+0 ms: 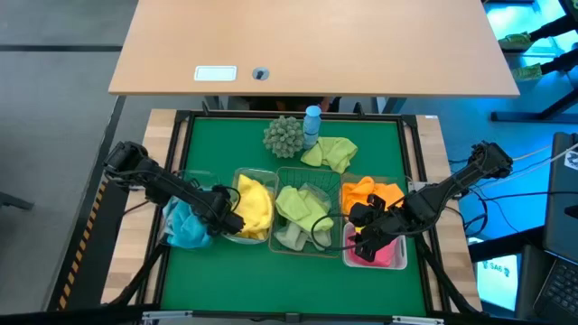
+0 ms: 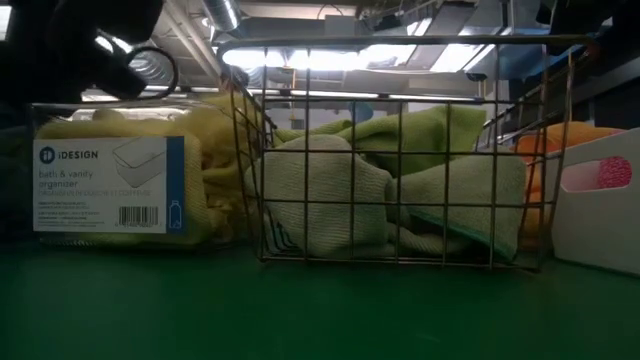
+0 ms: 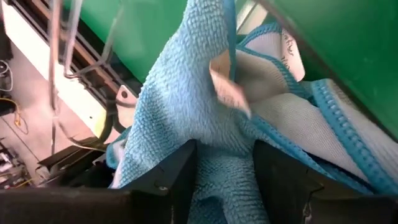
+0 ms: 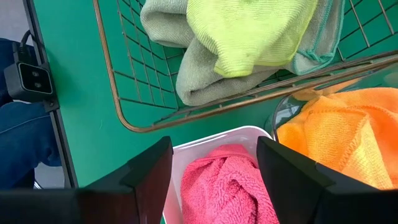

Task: Sort microfiber towel by color & place in baskets
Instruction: Put the blue microfiber cloth into the left transparent bin, then put the green microfiber cloth into the black wire basket

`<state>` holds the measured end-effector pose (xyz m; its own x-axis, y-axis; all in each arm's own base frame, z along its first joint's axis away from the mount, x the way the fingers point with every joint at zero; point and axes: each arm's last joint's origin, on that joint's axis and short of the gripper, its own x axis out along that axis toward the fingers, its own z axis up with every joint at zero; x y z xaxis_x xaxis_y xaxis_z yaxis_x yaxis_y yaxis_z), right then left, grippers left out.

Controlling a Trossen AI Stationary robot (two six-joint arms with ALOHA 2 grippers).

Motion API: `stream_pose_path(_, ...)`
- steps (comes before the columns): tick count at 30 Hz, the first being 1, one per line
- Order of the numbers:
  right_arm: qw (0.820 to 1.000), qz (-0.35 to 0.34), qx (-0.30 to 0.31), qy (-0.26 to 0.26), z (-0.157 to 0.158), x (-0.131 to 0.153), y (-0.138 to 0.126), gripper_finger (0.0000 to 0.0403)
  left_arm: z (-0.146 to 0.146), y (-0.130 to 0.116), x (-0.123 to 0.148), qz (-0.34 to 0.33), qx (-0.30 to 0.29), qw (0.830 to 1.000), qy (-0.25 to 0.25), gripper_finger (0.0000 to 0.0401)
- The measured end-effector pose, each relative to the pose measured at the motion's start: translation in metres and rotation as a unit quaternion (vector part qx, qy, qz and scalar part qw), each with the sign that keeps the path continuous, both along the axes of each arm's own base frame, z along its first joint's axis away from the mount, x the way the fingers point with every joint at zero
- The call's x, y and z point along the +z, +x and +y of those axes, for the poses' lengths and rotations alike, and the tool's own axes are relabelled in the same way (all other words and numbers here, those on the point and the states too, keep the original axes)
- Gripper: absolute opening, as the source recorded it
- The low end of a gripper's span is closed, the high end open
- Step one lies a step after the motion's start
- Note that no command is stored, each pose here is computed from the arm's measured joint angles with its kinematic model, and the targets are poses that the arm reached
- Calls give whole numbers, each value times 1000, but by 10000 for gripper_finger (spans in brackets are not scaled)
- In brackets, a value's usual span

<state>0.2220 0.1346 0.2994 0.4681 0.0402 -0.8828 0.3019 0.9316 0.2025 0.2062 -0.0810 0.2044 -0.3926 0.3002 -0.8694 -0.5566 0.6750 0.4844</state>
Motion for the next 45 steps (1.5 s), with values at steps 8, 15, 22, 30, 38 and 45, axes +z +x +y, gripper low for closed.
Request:
stream_pose_path(8, 1000, 0, 0, 0, 0, 0, 0, 232, -3, 8, 24, -24, -16, 1000, -11, 153)
stream_pose_path(15, 1000, -13, -8, -17, -1, 0, 1, 232, -2, 8, 59, -95, -41, 994, -39, 153)
stream_pose_path(22, 997, -40, -33, -59, -8, 2, 6, 232, 2, -8, 100, -183, -80, 977, -77, 153)
stream_pose_path(30, 991, -53, -86, -88, -54, 19, 21, 232, -1, -7, 126, -342, -144, 925, -82, 153)
stream_pose_path(38, 984, -72, -112, -121, -117, 49, 36, 232, -6, 9, 133, -430, -172, 885, -54, 153)
stream_pose_path(45, 979, -8, -133, -155, -178, 43, 32, 232, -6, 11, 134, -437, -179, 880, -46, 153)
